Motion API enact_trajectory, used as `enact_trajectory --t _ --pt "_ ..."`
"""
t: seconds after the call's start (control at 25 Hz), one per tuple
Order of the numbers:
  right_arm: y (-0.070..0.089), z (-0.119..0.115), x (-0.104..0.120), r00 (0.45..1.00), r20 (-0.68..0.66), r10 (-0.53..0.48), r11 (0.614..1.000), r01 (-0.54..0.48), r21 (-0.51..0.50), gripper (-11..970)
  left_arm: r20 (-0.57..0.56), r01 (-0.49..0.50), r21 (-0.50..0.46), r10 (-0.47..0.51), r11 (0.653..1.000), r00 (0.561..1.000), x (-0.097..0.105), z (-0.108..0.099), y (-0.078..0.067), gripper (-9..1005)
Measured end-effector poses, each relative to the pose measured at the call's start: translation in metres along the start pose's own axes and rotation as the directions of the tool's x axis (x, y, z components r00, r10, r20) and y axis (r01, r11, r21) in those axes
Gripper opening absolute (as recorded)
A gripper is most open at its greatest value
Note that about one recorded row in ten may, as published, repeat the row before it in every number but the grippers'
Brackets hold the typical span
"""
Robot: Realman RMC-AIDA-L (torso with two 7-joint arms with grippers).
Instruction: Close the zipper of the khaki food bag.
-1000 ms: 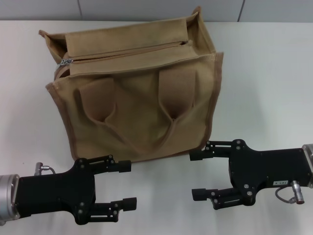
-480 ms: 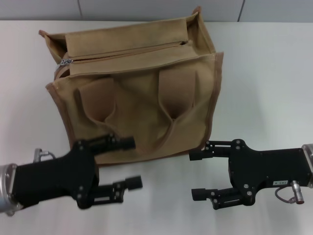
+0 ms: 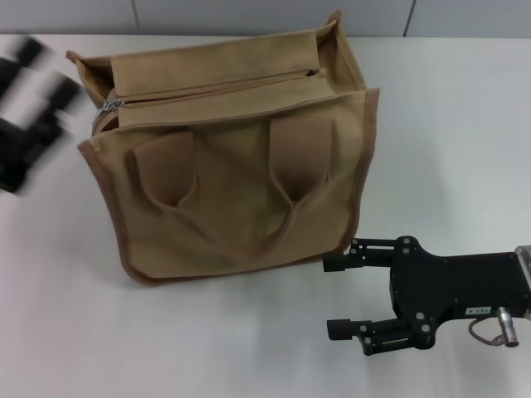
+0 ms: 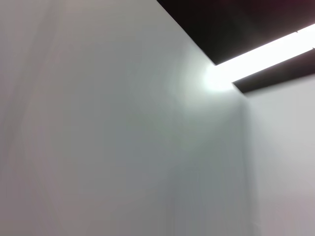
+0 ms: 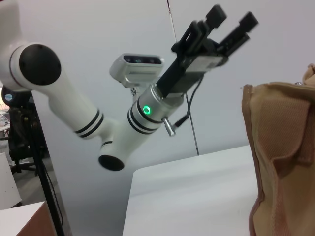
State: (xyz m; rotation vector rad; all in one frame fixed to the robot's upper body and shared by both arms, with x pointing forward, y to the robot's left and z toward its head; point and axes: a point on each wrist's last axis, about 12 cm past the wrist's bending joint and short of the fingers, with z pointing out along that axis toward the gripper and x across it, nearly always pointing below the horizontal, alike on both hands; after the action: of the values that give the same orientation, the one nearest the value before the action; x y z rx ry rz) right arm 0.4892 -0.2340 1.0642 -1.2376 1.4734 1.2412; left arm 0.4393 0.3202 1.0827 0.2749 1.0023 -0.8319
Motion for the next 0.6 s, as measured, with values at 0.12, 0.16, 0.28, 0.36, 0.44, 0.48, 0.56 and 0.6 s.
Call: enact_trajectory --t 0.12,0.16,0.28,0.36,0.44,0.48,0.56,0.6 --pt "0.0 0.0 0.0 1.0 0.001 0.0 1.0 0.0 0.001 784 0.019 -0.067 -0.098 0.069 0.993 0.997 -0.009 -0.012 0.008 783" --pt "0.0 0.0 0.0 1.0 0.002 0.0 1.0 0.0 0.002 784 0.006 -0.101 -0.129 0.103 0.986 0.995 -0.011 -0.016 0.012 783" --pt "0.0 0.0 0.0 1.0 0.001 0.001 1.0 -0.001 0.001 784 -0.205 -0.21 -0.154 0.176 0.966 0.963 -0.009 -0.027 0.032 783" --pt "0.0 0.0 0.0 1.0 0.0 0.001 1.0 -0.001 0.001 783 -0.248 -0.217 -0.142 0.177 0.966 0.953 -0.008 -0.028 0.035 783" --pt "0.0 0.0 0.001 1.0 -0.003 0.001 1.0 -0.001 0.003 783 -0.353 -0.212 -0.087 0.168 0.973 0.92 -0.002 -0.029 0.04 783" --pt "0.0 0.0 0.001 1.0 -0.005 0.001 1.0 -0.001 0.003 783 -0.414 -0.197 -0.037 0.164 0.98 0.896 0.002 -0.029 0.041 783" --pt "-0.001 0.0 0.0 1.0 -0.006 0.001 1.0 -0.001 0.003 783 -0.432 -0.191 -0.015 0.166 0.981 0.887 0.003 -0.028 0.041 783" --pt "-0.001 0.0 0.0 1.0 -0.006 0.002 1.0 -0.002 0.002 783 -0.452 -0.183 0.015 0.17 0.983 0.876 0.005 -0.028 0.04 783"
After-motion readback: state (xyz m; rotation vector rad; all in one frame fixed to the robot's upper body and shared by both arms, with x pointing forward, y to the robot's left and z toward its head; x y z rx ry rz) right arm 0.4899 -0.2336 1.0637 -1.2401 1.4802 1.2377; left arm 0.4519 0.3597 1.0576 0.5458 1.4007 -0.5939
